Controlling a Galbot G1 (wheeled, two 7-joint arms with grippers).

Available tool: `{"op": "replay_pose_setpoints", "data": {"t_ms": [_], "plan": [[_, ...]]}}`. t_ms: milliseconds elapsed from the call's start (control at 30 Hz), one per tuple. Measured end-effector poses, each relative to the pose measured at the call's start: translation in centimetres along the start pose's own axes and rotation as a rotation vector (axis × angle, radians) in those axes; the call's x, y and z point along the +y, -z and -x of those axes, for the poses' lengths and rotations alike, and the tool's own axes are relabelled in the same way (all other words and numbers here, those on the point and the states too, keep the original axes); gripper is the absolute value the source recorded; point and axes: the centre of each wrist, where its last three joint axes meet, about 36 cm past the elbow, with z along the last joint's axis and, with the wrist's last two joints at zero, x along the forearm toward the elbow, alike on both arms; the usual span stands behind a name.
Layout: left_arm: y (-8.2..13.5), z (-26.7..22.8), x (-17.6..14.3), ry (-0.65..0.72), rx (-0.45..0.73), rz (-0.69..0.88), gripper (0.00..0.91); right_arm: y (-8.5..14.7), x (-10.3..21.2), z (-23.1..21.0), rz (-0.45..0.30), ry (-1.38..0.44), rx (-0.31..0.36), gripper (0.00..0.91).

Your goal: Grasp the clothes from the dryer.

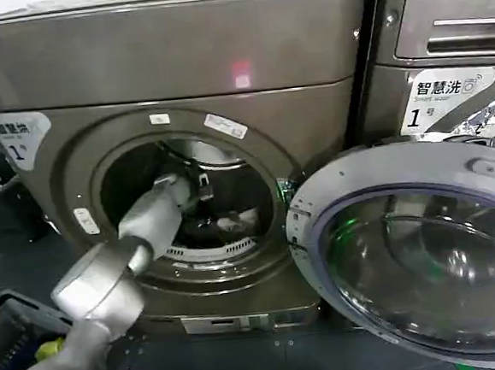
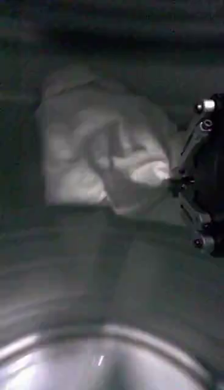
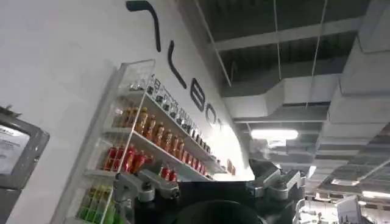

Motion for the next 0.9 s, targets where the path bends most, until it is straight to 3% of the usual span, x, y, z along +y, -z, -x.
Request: {"op": "replay_pose_setpoints", "data": {"t_ms": [233,500,700,900], "plan": [[0.9,0.4,-4.1,0.224,-0.313,-0.262,0.0,0.1,0.2,0.0,0.0,0.011,-0.018,0.907],[0.3,-1.4,-9.2,0.589,-0.584,-0.515,0.0,0.0,0.4,-0.1,0.007,0.013,-0.049,0.907],[-1.2,-3.0,-14.1,0.864,-0.71,-0.652,0.0,-0.1,0.0,0.0,0.006,0.006,-0.088,0.907],[-2.2,-3.6,-17.6,0.99,-0.738,-0.704,0.0,-0.1,-0.3,0.3,0.013,-0.003,-0.113,0.907]]}}
